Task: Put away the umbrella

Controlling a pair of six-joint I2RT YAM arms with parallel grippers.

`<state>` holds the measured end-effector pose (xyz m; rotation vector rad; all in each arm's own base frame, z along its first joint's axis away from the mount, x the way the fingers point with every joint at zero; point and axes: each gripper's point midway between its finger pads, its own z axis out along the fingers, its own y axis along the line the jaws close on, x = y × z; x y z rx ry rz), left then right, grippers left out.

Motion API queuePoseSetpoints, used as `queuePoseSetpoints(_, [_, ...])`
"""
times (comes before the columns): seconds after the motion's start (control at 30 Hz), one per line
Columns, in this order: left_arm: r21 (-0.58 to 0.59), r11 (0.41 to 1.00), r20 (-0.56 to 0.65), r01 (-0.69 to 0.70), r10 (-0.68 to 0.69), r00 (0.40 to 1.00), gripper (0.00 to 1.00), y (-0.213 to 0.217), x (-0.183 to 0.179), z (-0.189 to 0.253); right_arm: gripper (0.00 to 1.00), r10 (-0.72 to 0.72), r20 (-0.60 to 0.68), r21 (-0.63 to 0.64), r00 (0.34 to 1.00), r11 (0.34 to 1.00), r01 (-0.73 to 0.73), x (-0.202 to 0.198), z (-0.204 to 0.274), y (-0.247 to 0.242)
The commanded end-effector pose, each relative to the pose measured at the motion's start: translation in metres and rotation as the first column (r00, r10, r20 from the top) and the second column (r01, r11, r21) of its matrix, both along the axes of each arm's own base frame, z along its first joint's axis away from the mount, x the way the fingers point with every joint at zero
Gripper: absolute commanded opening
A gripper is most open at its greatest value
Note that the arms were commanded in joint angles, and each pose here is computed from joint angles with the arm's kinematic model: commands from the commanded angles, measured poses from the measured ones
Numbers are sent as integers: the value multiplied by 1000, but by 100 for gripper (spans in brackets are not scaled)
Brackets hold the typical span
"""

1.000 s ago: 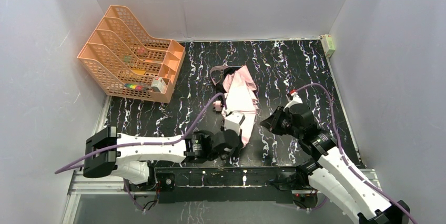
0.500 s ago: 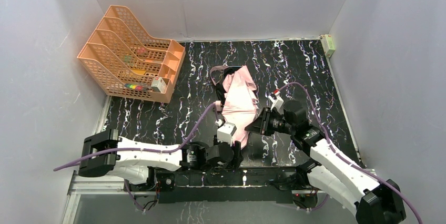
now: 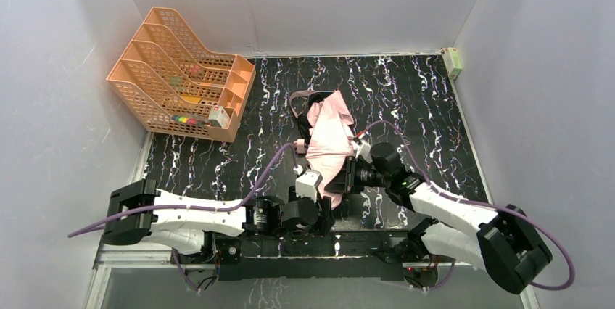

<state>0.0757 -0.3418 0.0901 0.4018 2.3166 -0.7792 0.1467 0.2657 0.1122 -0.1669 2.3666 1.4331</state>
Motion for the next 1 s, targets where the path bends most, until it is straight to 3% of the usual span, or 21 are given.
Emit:
queuePoseSetpoints(0.0, [103, 986, 59, -132, 126, 990, 75, 30, 18, 8, 21, -66, -9, -74, 998, 995, 65, 2, -27, 2])
queuePoseSetpoints(0.17, [168, 967, 116, -194, 176, 978, 85, 44, 31, 28, 20, -163, -63, -178, 985, 973, 149, 0, -67, -16])
queuePoseSetpoints(0.4, [118, 976, 136, -182, 166, 977, 90, 34, 36, 53, 19, -187, -109, -250, 976, 956, 155, -10, -101, -29])
queuePoseSetpoints(0.63, [83, 970, 150, -228, 214, 965, 98, 37, 66, 75, 19, -204, -103, -278, 974, 946, 169, -14, -108, -38])
queuePoseSetpoints(0.73, [53, 975, 107, -217, 211, 972, 98, 37, 82, 78, 19, -210, -97, -288, 973, 942, 175, -13, -108, -40])
queuePoseSetpoints(0.97, [57, 965, 128, -258, 249, 960, 98, 47, 114, 87, 19, -204, -87, -276, 975, 945, 173, -11, -103, -38])
